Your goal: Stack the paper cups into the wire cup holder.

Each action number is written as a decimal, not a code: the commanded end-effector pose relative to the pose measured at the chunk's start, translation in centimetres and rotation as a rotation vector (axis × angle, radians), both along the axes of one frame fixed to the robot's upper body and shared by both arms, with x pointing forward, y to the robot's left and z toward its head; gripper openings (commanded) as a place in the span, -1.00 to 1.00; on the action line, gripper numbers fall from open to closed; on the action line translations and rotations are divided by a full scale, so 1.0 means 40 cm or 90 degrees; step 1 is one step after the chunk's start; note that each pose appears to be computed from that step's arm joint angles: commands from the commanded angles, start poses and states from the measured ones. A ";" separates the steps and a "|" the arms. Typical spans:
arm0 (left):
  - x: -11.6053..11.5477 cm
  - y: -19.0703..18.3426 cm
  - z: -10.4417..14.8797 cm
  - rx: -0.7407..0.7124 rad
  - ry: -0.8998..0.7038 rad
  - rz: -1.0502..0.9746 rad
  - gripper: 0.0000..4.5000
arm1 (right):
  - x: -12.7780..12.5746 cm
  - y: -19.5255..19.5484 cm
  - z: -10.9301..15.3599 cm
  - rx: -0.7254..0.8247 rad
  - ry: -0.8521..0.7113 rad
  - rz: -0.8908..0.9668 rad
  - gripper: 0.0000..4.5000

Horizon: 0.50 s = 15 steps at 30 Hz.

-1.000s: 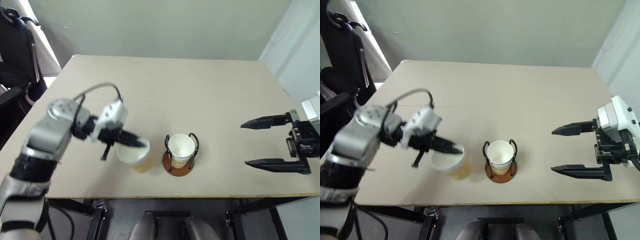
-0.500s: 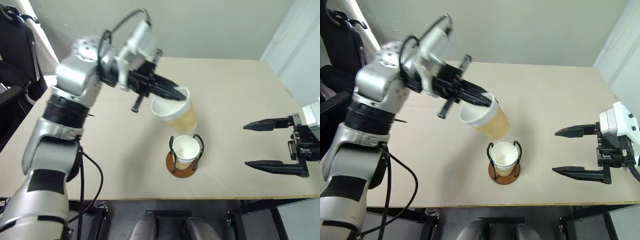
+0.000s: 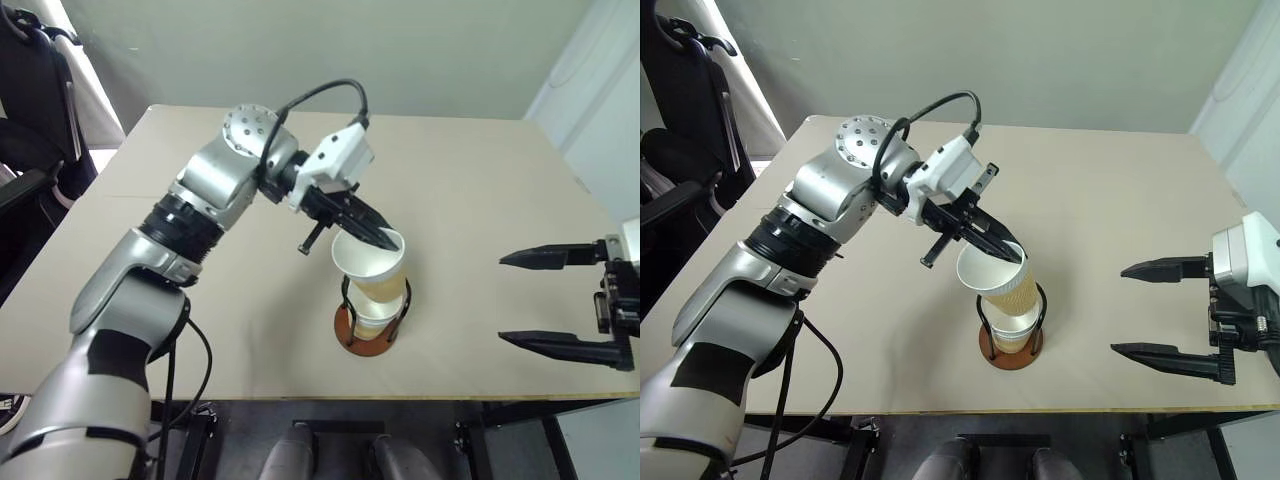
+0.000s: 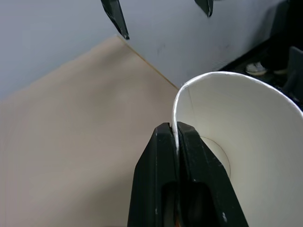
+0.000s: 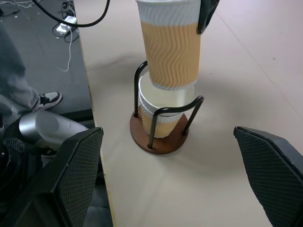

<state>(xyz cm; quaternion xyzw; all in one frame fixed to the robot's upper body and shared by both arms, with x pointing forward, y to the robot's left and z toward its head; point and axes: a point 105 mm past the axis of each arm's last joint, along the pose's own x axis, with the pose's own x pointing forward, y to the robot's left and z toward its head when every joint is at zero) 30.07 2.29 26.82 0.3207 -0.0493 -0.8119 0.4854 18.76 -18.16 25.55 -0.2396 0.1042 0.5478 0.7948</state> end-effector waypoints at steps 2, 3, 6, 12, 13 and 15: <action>-0.014 0.004 -0.010 0.038 -0.029 -0.035 -0.98 | -0.017 0.000 0.013 0.001 -0.033 -0.015 1.00; -0.017 0.008 -0.017 0.047 -0.029 -0.037 -0.98 | -0.019 0.000 0.011 0.002 -0.032 -0.018 1.00; -0.012 0.013 -0.030 0.060 -0.043 -0.036 -0.98 | -0.021 0.003 0.010 0.003 -0.034 -0.019 1.00; -0.019 0.000 -0.029 0.055 -0.001 -0.030 -0.38 | -0.024 0.000 0.015 0.001 -0.038 -0.019 1.00; -0.019 0.000 -0.032 0.057 0.000 -0.028 -0.22 | -0.024 -0.001 0.014 0.000 -0.038 -0.019 1.00; -0.018 0.000 -0.034 0.058 0.000 -0.026 0.11 | -0.023 0.000 0.013 -0.001 -0.038 -0.018 1.00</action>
